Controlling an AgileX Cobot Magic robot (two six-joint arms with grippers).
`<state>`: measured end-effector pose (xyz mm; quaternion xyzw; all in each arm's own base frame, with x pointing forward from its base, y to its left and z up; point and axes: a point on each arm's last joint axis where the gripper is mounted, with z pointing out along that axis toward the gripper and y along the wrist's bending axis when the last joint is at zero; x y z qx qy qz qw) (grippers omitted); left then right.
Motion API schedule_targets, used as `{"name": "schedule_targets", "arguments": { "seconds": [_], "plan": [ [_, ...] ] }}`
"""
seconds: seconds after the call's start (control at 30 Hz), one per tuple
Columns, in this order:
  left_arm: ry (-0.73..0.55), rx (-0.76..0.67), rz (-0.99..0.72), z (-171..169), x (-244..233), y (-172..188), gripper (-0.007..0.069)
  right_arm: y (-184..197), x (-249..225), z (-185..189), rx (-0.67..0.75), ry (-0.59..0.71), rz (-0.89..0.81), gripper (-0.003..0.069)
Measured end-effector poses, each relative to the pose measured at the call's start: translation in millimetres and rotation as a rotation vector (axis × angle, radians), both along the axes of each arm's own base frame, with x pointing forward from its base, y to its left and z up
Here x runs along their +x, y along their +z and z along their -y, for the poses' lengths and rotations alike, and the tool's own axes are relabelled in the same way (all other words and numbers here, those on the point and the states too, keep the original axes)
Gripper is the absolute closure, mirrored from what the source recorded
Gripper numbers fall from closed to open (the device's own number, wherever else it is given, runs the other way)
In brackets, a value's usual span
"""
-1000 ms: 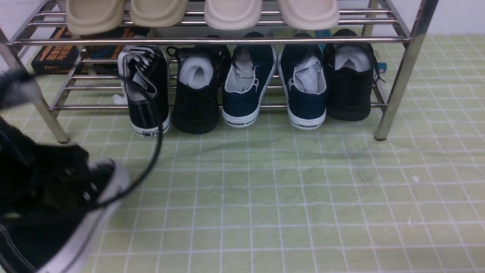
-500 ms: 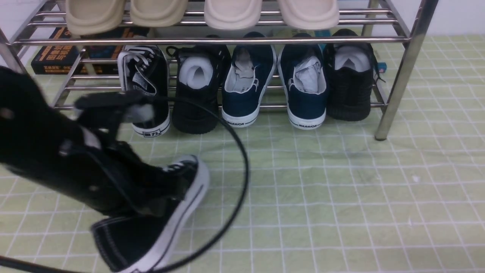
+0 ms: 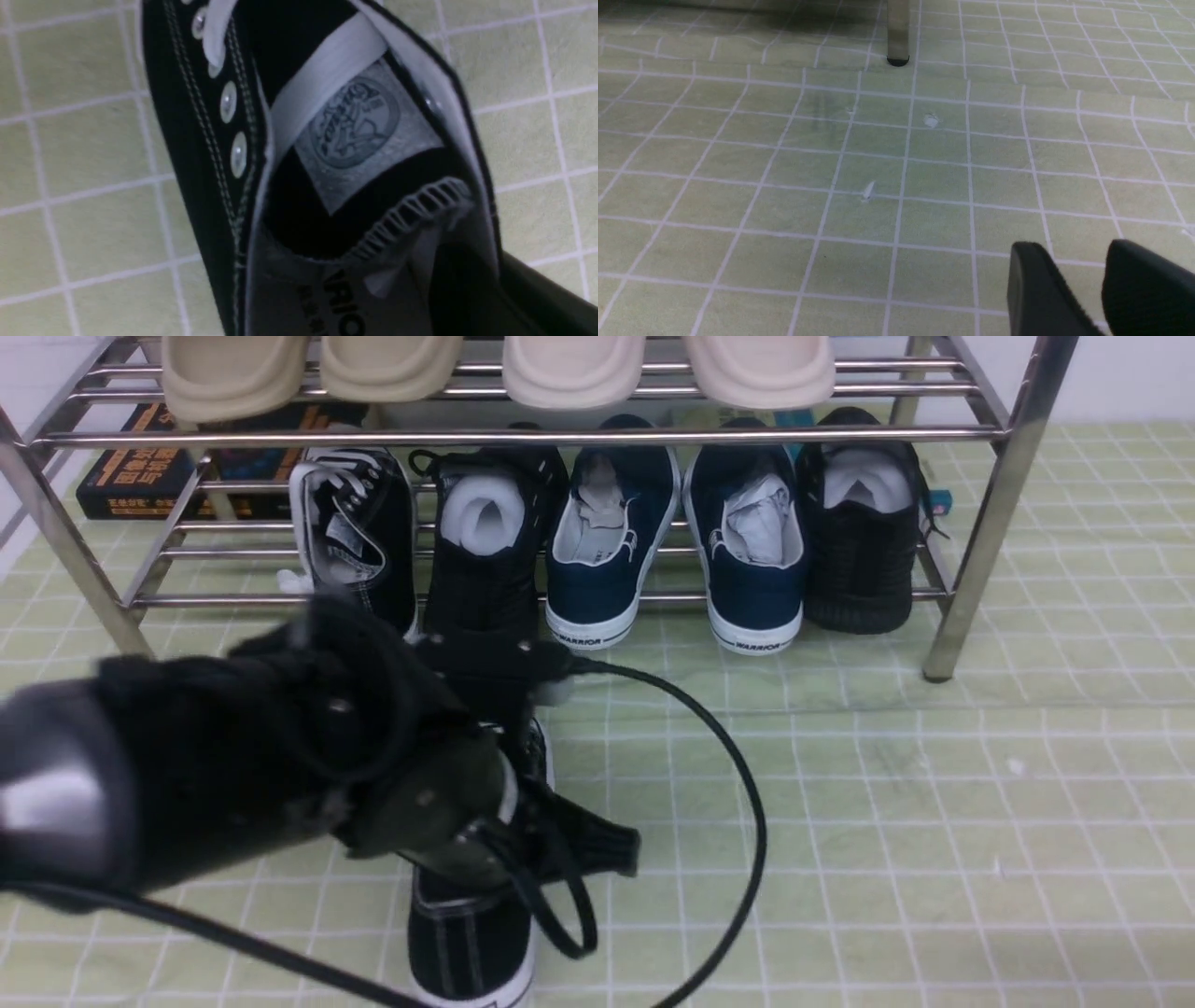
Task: Take the shoes off the shelf with your hand from the green coffee tablecloth.
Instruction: 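Set the held shoe down on the floor in front of the rack with the left gripper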
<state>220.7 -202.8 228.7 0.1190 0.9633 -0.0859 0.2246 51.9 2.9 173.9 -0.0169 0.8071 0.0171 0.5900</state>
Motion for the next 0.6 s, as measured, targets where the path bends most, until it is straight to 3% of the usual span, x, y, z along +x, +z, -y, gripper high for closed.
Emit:
{"name": "schedule_targets", "arguments": {
  "seconds": [0.17, 0.4, 0.47, 0.6],
  "plan": [
    [0.009, 0.002, -0.018, 1.6, 0.8, -4.9, 0.0559, 0.0, 0.0, 0.0, 0.000, 0.000, 0.000, 0.0421],
    [0.045, -0.086, -0.136, 6.6, -9.0, -3.4, 0.0351, 0.0, 0.0, 0.0, 0.000, 0.000, 0.000, 0.0421],
    [0.023, -0.136, -0.174, 7.3, -16.8, 8.6, 0.0283, 0.0, 0.0, 0.0, 0.000, 0.000, 0.000, 0.0421],
    [-0.040, -0.217, -0.119, 2.9, -26.4, 54.1, 0.0238, 0.0, 0.0, 0.0, 0.000, 0.000, 0.000, 0.0421]
  ]
}}
